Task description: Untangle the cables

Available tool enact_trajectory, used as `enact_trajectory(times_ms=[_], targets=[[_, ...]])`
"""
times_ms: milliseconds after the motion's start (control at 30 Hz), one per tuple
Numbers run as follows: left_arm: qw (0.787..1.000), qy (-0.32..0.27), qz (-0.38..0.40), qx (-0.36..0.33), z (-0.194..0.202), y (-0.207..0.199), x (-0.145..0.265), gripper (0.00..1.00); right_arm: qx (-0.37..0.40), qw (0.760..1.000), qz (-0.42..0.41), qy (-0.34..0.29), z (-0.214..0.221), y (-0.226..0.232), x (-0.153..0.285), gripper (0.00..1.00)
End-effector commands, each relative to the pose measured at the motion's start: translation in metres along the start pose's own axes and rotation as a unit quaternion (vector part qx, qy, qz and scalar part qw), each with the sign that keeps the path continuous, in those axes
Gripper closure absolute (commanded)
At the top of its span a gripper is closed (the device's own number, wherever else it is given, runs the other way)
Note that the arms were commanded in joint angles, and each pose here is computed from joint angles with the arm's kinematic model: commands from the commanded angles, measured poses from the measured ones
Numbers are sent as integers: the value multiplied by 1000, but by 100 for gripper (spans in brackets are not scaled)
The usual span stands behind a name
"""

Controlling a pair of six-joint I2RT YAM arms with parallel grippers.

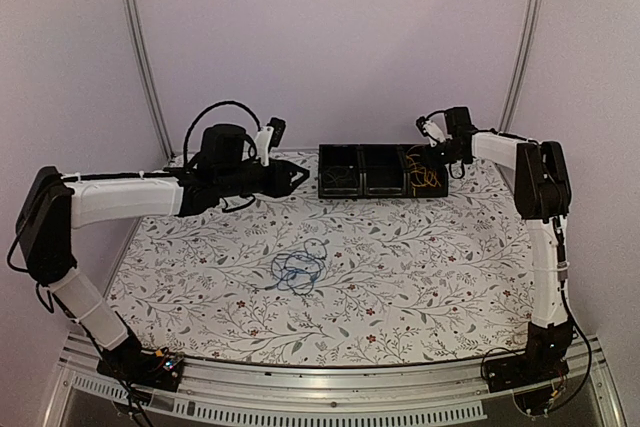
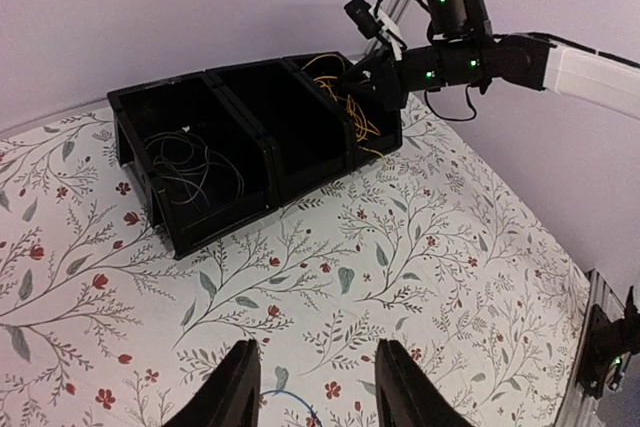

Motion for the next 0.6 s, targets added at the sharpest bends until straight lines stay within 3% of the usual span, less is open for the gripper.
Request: enact_trajectory(times_ms=[0, 100, 300, 400, 567], targets=[[1000, -19, 4, 8, -11, 8, 7, 60, -10, 1000, 11, 14, 6, -6, -7, 100], [1000, -8, -5, 15, -9, 12, 4, 59, -6, 1000, 8, 11, 2, -1, 6, 98], [999, 28, -28, 18, 4, 20, -3, 59, 6, 1000, 8, -13, -11, 11, 54, 73], [995, 76, -57, 21, 18, 28, -6, 60, 14, 999, 4, -39, -20, 21, 90, 64], [989, 131, -55, 45, 43, 17, 14, 60, 40, 996, -27, -77, -17, 52, 147, 58]])
Point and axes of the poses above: each gripper's point midway between its finger pads, its own x axis back along the fingers, its own y axis along the line the jaws close on, z = x × y, the point moved 4 cm from there along x, back along the fingers, and after that the axes turned 15 degrees about -x, right-handed, at the moved point
